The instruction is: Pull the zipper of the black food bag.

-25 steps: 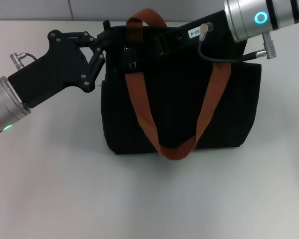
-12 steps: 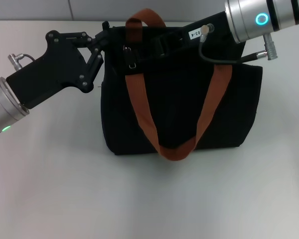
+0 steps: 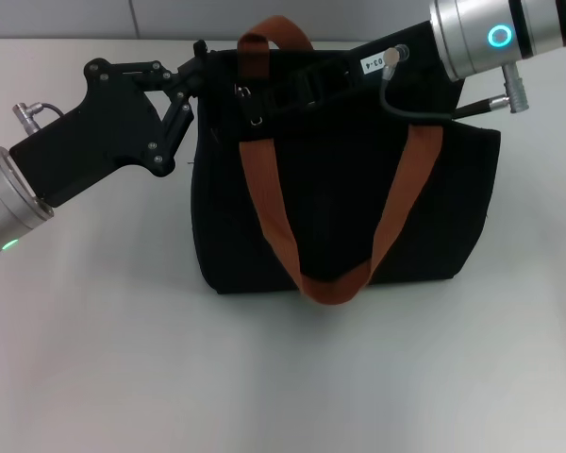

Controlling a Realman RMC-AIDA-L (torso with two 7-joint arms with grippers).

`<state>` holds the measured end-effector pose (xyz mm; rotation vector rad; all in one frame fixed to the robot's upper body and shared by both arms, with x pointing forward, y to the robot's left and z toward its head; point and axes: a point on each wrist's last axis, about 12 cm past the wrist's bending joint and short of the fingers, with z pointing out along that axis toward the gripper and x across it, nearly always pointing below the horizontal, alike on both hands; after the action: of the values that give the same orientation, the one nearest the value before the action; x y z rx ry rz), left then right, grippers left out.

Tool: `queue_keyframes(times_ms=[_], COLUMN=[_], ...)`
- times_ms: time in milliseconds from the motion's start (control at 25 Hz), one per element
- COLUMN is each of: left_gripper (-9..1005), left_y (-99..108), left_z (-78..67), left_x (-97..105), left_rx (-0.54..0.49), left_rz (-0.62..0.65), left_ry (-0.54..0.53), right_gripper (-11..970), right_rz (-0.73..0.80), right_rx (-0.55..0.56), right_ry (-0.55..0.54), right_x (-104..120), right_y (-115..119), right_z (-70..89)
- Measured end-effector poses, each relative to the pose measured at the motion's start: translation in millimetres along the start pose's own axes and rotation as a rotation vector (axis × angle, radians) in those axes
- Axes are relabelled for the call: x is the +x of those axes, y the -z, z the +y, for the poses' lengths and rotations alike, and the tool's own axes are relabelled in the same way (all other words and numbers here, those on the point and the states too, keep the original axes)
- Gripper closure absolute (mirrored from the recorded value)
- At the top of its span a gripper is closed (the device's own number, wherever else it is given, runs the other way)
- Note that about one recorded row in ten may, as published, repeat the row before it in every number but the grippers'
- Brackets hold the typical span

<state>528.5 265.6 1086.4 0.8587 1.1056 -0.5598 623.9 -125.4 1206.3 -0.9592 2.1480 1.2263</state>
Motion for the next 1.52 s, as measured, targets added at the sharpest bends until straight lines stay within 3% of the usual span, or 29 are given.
queue_keyframes(times_ms=[1280, 1520], left_gripper=[907, 904], left_y=[5, 6], left_z=[1.5, 2.4], left_x=[0, 0], left_rx=[-0.034, -0.04], left_rz=[0.0, 0.003], left_ry=[-0.011, -0.012], right_gripper=[958, 958], right_rz=[0.071, 0.07], right_rx=[0.16, 0.207], right_ry=[-0.059, -0.077], right_x=[-9, -6], right_y=[12, 24], right_z=[-0.9, -1.4])
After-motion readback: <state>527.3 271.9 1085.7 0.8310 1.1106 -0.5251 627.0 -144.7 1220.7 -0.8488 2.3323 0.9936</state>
